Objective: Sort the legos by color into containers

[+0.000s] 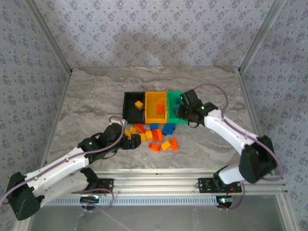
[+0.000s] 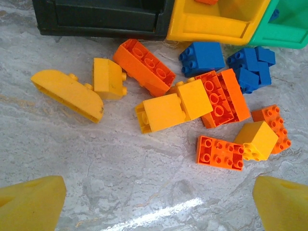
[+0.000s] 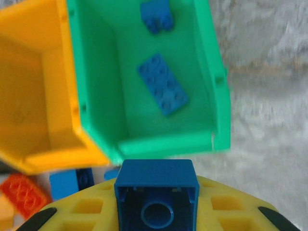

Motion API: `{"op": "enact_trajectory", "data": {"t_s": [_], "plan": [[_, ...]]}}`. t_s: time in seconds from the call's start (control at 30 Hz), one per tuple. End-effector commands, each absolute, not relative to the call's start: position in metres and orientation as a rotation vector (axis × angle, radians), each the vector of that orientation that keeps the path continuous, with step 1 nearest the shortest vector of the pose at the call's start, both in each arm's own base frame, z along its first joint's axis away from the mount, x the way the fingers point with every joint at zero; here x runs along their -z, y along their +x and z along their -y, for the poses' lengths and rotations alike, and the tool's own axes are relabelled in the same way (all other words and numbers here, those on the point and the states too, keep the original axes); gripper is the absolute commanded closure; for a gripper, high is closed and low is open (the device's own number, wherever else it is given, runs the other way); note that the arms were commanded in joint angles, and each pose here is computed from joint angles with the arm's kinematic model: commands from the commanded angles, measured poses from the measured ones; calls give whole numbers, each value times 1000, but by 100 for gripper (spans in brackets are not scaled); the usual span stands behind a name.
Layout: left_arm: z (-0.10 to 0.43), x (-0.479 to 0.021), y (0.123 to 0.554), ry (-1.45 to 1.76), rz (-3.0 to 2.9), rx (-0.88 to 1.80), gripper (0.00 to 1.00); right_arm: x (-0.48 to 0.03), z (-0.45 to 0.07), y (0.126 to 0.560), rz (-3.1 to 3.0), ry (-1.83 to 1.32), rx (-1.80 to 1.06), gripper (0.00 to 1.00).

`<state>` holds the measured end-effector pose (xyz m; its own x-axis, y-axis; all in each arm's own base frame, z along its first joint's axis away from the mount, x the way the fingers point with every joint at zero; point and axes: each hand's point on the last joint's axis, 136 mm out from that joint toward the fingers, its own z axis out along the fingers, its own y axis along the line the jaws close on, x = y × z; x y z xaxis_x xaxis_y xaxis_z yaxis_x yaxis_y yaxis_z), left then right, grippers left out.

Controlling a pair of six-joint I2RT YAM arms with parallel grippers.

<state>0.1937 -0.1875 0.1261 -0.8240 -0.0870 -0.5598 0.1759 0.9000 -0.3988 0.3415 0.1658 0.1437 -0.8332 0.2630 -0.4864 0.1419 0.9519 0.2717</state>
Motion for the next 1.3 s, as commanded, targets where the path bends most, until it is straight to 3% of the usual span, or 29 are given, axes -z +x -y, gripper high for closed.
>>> {"op": "enact_trajectory", "data": {"t_s": [0.0,0.17,0.33,0.43,0.77,0.97,1.27], "plan": [[182,-121,188,53,-2491,576,0,-144,-163,378,-2561,274,-240,68],[179,-116,185,56,-2506,565,0,-131,-163,417,-2584,320,-182,62],[177,-112,184,59,-2515,551,0,-132,-170,434,-2597,322,-157,34],[174,-111,184,61,-2514,530,0,-143,-170,435,-2574,322,-169,27],[176,-93,195,101,-2578,423,0,-162,-193,379,-2485,244,-319,16],[177,-75,226,42,-2600,393,11,-147,-202,341,-2508,184,-322,16],[163,-71,268,-144,-2541,363,20,-147,-193,328,-2494,215,-335,16]]}}
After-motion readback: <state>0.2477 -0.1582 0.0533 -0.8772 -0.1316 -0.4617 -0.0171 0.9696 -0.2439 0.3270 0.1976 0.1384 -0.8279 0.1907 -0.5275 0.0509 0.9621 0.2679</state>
